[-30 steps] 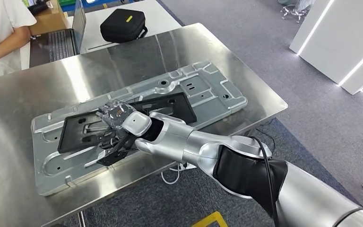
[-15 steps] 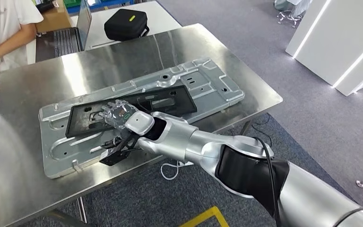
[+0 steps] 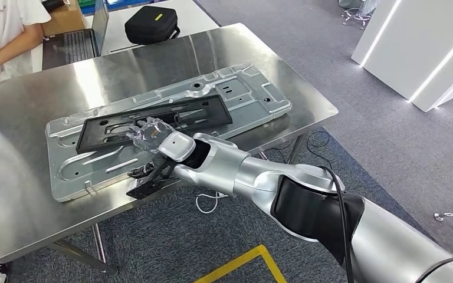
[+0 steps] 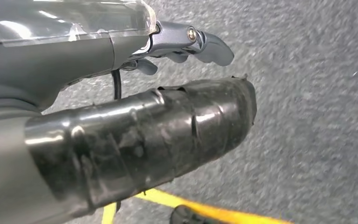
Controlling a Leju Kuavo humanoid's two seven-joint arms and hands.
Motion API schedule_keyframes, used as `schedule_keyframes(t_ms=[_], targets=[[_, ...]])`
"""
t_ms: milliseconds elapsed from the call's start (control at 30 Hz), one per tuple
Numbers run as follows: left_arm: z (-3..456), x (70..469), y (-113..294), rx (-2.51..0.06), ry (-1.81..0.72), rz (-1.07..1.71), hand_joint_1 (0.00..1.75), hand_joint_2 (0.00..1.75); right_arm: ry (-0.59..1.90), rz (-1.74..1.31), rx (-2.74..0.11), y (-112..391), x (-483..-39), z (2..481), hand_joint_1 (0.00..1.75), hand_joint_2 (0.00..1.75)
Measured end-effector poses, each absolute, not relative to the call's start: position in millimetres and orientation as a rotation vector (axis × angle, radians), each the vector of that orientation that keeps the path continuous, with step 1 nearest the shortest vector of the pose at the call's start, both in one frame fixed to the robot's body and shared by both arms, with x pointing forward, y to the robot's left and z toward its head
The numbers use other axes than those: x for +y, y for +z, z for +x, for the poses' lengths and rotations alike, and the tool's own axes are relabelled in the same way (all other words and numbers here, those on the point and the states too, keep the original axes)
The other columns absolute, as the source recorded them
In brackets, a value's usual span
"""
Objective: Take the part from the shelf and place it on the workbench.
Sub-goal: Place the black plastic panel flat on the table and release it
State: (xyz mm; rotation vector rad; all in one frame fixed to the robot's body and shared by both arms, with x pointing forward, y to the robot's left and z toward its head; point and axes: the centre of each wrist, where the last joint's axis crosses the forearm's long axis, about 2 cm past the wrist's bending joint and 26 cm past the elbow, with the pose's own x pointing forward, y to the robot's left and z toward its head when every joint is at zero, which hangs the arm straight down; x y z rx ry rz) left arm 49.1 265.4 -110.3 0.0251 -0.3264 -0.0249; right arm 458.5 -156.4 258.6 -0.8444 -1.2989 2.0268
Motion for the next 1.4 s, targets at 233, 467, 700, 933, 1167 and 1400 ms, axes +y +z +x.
schedule_keyframes(t_ms=[233,467,700,933,1167,1400], targets=[[49.9,266.2,-110.2,-0.328,-0.028,0.031,0.0,0.0,2.026,-0.832,-1.298,254.9,-156.1,456.9,0.0,0.0],[51.5,266.1,-110.0,-0.331,-0.036,0.034,0.0,0.0,2.017,-0.834,-1.298,255.5,-159.2,457.7,0.0,0.0],[52.2,265.5,-109.8,-0.333,-0.04,0.033,0.0,0.0,2.012,-0.836,-1.282,251.6,-166.3,458.2,0.0,0.0],[52.5,262.5,-109.6,-0.334,-0.045,0.028,0.0,0.0,2.009,-0.848,-1.292,256.5,-167.9,460.1,0.0,0.0],[51.0,264.1,-109.9,-0.331,-0.048,0.033,0.0,0.0,2.009,-0.848,-1.293,256.3,-168.5,459.9,0.0,0.0],[53.0,266.1,-109.8,-0.334,-0.056,0.039,0.0,0.0,2.006,-0.853,-1.289,255.5,-172.9,460.6,0.0,0.0]])
